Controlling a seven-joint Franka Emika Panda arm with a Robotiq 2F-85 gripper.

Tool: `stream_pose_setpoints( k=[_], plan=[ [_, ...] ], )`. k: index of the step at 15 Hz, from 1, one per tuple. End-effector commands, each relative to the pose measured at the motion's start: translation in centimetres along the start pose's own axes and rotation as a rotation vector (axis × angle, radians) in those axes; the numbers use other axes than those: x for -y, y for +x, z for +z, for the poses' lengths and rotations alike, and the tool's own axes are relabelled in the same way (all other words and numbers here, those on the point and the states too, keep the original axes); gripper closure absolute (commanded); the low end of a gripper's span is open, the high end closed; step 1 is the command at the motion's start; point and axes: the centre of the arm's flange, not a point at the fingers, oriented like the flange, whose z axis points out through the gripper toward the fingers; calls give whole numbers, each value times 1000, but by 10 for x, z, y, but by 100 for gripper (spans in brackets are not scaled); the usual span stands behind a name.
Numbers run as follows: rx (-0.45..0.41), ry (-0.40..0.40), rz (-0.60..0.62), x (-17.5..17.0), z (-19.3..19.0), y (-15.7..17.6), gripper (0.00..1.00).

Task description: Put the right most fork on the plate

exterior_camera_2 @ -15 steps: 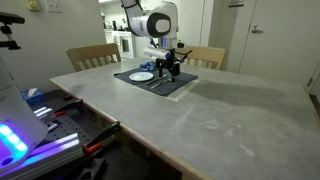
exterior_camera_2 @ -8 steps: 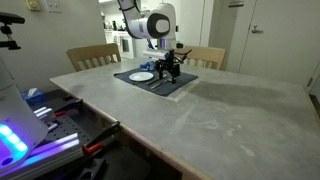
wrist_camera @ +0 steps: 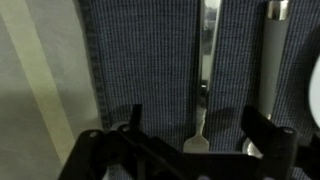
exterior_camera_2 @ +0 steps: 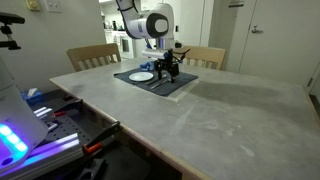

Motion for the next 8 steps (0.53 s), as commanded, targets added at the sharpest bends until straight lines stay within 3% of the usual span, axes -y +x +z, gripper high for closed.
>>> stream_pose_setpoints(
  k=[1,5,7,8],
  plan=[
    [-4,-25,-1,3,2,2,4],
    [-5,-26,0,3,2,3,28],
    [-5,-27,2,3,2,1,33],
    [-4,-27,3,3,2,2,28]
  ],
)
